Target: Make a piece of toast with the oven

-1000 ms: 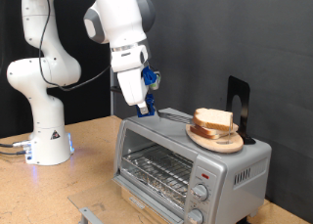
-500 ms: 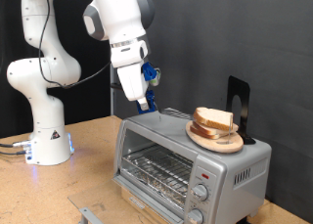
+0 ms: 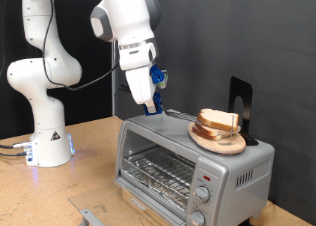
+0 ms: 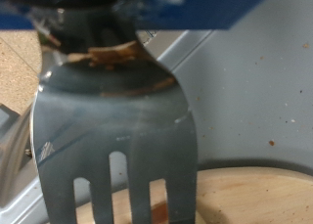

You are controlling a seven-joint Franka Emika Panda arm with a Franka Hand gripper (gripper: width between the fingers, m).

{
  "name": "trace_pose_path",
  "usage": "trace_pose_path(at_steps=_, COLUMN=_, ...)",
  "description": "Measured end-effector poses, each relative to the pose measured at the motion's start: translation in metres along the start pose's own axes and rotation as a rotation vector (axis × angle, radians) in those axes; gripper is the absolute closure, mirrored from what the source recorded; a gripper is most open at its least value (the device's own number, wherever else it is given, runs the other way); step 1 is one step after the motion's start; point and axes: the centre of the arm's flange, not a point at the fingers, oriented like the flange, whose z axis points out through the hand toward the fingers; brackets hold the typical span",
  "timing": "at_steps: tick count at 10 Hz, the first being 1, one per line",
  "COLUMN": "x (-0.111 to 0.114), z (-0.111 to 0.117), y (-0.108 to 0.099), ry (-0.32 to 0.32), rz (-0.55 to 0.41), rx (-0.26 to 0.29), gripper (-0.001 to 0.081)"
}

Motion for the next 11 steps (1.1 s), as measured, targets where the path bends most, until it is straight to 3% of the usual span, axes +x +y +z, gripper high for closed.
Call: trace_pose_path(at_steps=11, x=0.009, z=0.019, y=-0.039, ry=-0.027, rz=0.027, rx=-0.003, gripper=0.0406)
